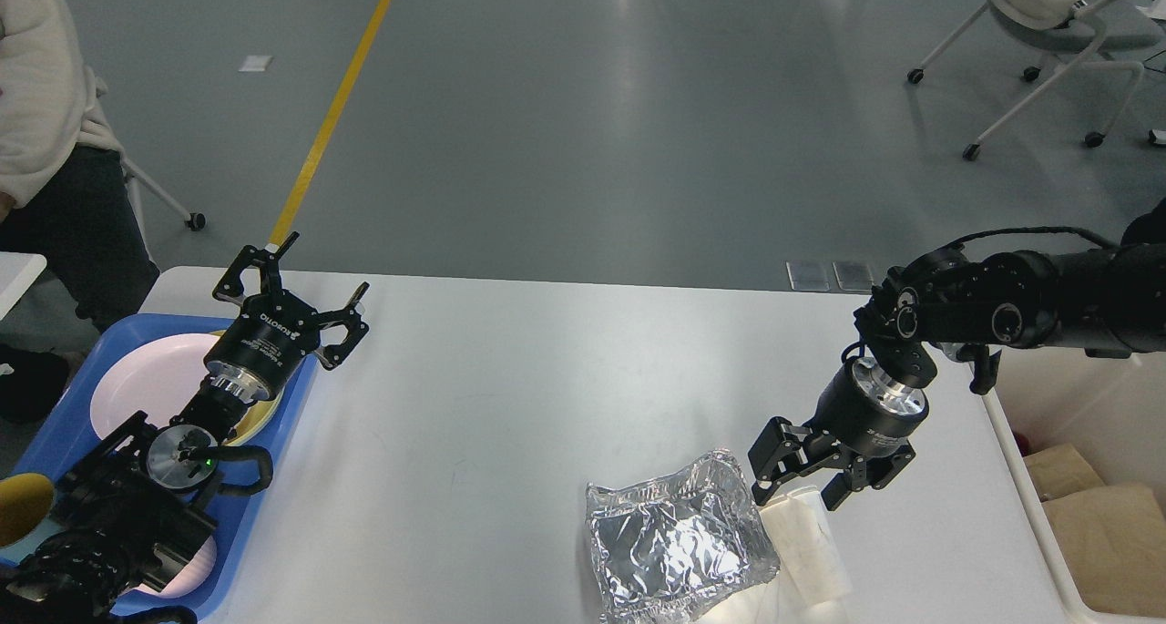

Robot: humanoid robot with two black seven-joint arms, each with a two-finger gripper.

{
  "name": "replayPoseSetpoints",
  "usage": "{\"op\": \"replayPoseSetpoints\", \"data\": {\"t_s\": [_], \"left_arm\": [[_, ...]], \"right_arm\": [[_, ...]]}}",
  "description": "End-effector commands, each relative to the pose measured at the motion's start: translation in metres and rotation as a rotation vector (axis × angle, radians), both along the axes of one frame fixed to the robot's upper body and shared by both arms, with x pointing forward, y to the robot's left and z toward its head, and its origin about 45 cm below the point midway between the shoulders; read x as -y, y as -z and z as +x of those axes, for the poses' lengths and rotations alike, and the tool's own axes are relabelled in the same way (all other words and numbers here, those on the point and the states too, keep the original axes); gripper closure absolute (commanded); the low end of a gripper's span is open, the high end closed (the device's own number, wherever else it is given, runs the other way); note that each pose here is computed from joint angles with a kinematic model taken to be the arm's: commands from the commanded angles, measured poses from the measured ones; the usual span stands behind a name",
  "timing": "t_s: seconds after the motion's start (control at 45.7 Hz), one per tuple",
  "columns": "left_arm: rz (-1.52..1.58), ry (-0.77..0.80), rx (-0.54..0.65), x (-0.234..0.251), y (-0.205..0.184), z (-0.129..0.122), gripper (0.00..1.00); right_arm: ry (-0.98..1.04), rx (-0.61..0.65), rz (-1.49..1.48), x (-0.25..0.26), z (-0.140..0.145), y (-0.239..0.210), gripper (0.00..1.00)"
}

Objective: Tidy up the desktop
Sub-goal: 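Lower the right gripper onto the white paper cup and close on it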

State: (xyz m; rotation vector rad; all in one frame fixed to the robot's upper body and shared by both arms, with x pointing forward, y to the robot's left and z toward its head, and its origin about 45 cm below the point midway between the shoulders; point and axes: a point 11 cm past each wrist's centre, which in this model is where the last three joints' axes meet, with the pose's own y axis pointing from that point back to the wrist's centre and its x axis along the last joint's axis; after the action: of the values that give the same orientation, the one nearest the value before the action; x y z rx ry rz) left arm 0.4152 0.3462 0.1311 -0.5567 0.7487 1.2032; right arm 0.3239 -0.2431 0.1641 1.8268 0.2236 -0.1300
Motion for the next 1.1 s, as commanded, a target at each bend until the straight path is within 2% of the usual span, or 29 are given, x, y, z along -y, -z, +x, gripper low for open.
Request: {"op": "replayPoseSetpoints", "data": {"t_s": [0.0, 0.175, 0.46, 0.81, 1.073], "left_arm": [[0.0, 0.0, 0.0, 0.0, 0.0, 0.0, 0.03], [-0.001, 0.001, 0.0, 0.001, 0.0, 0.0, 0.03], [0.0, 0.001, -0.001, 0.0, 0.0, 0.0, 0.03], [0.0, 0.0, 0.0, 0.0, 0.0, 0.0, 0.03], [-0.001, 0.001, 0.0, 0.001, 0.0, 0.0, 0.03]], "right_arm": [[0.025, -0.008, 0.021, -0.001, -0.003, 0.013, 0.17], [0.073, -0.013, 0.005, 0.014, -0.005, 0.033, 0.17], [0.134, 0.017, 0.009, 0.028, 0.004, 0.04, 0.17], [0.189, -0.007, -0.032, 0.052, -0.009, 0.067, 0.17], [0.203, 0.008, -0.028, 0.052, -0.004, 0.067, 0.18]]}}
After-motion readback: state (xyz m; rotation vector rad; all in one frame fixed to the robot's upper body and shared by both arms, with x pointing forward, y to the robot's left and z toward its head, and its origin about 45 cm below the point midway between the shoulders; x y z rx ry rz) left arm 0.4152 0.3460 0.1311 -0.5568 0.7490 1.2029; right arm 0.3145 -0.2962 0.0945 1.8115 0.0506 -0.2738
